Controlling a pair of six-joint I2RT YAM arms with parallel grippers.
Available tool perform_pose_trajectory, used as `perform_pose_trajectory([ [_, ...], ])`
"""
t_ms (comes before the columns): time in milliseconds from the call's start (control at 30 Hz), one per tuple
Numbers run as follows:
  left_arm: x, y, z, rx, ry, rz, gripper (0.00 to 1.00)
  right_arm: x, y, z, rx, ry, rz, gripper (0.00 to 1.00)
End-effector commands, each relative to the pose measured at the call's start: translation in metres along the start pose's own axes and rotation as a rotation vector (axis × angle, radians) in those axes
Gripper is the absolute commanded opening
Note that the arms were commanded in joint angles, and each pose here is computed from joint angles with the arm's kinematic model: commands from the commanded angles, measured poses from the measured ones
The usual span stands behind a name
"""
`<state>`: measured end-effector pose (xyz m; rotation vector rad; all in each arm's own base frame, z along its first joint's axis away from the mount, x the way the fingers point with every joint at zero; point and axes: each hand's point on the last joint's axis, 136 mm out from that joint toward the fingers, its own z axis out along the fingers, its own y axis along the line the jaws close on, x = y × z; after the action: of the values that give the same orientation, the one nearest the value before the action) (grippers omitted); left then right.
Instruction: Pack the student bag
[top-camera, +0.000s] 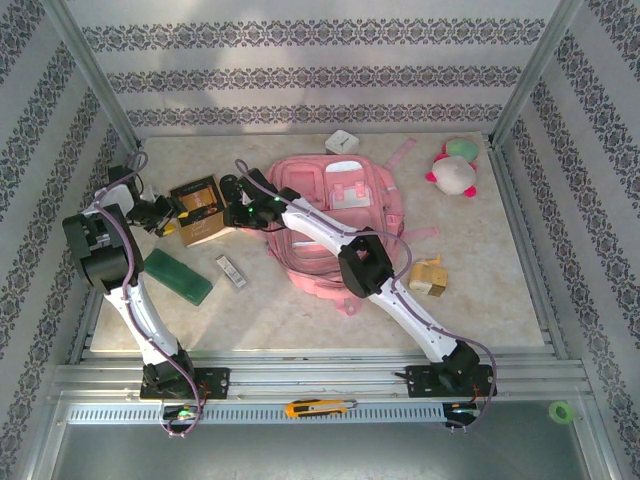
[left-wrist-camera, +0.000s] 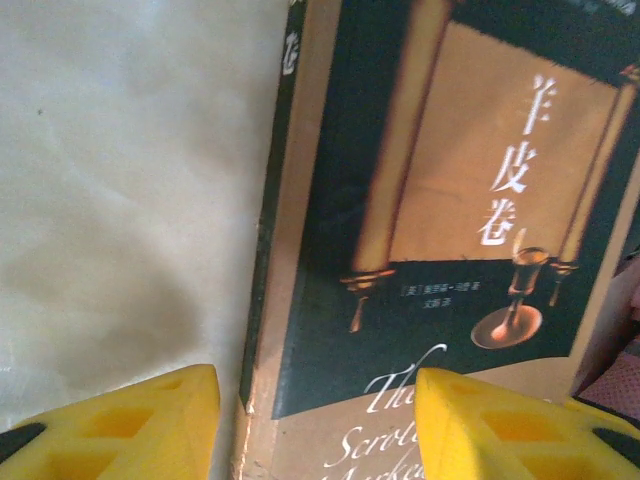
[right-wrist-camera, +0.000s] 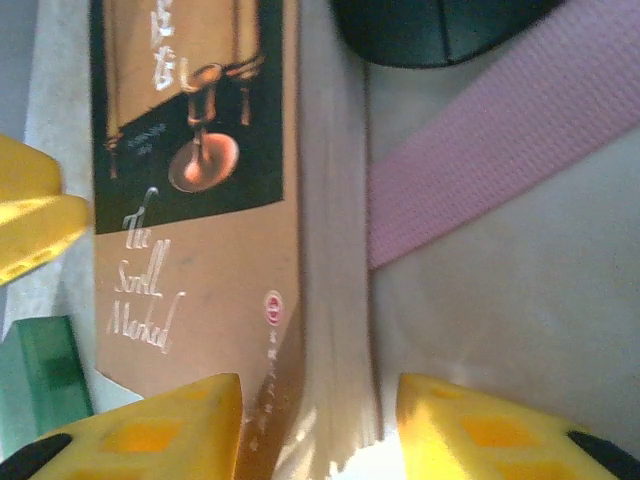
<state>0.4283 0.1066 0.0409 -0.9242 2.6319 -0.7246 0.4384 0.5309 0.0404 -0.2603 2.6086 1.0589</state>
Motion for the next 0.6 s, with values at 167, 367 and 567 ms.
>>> perform_pose_trajectory([
  [167,0.011,-0.011,0.011,0.127,0.037,-0.016,0.5,0.017,0.01,0.018,-0.044,0.029,0.013,0.39],
  [367,0.024,-0.032,0.003,0.224,0.053,-0.013,0.5,0.021,0.004,0.022,-0.032,0.045,0.043,0.36],
  [567,0.024,-0.054,-0.01,0.319,0.019,-0.006,0.5,0.025,-0.009,0.025,-0.007,0.066,0.096,0.32],
])
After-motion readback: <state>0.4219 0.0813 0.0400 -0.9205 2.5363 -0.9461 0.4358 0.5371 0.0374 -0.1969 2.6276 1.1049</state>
